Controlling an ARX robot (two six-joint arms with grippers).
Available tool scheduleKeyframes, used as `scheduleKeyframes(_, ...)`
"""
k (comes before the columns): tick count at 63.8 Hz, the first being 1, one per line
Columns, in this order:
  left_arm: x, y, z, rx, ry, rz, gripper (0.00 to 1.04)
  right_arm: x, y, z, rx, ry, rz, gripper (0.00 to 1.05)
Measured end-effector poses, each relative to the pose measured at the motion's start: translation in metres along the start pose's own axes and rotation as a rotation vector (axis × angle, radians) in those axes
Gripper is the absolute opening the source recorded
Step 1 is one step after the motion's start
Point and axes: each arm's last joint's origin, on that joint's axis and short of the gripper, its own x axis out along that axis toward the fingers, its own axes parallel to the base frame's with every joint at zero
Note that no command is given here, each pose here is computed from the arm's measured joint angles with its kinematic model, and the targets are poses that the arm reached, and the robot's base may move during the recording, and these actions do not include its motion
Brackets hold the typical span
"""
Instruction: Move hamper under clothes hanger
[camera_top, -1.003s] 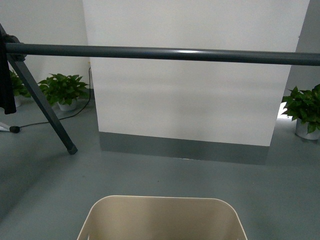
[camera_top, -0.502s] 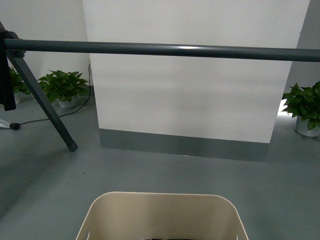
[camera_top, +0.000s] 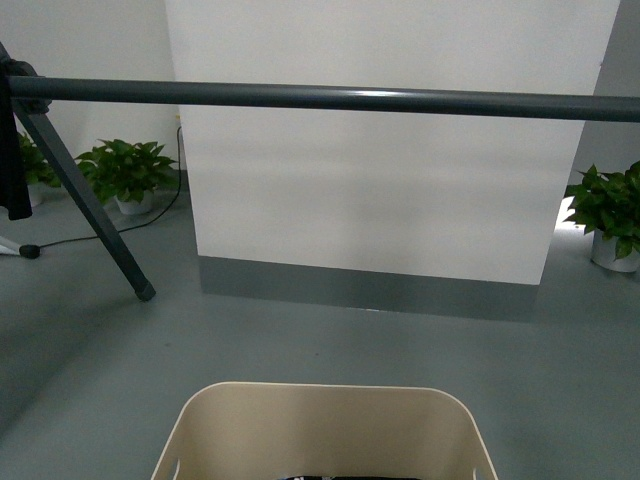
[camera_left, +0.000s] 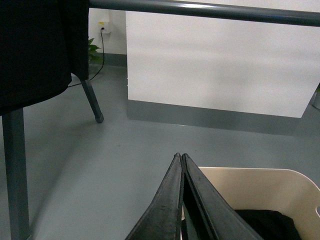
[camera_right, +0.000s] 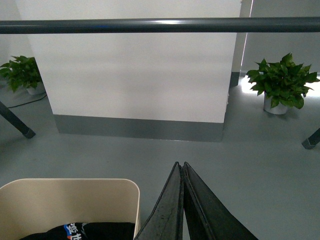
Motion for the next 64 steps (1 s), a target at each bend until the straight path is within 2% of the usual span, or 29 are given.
scheduleKeyframes(32,-0.010,0.000,0.000,0.000,-0.001,-0.001,0.03,-0.008,0.000,0.000,0.000,0.000,0.000,0.02)
scheduleKeyframes(38,-0.011,0.000,0.000,0.000,-0.001,0.000,0.03,-0.015,0.000,-0.005,0.000,0.036,0.003,0.02)
scheduleKeyframes(46,-0.019,0.000,-0.005,0.000,0.032,-0.001,0.03,-0.018,0.000,-0.003,0.000,0.005,0.003,0.02)
scheduleKeyframes(64,-0.023,0.000,-0.003,0.000,0.006,-0.001,0.03,-0.018,0.000,-0.003,0.000,0.005,0.003,0.02)
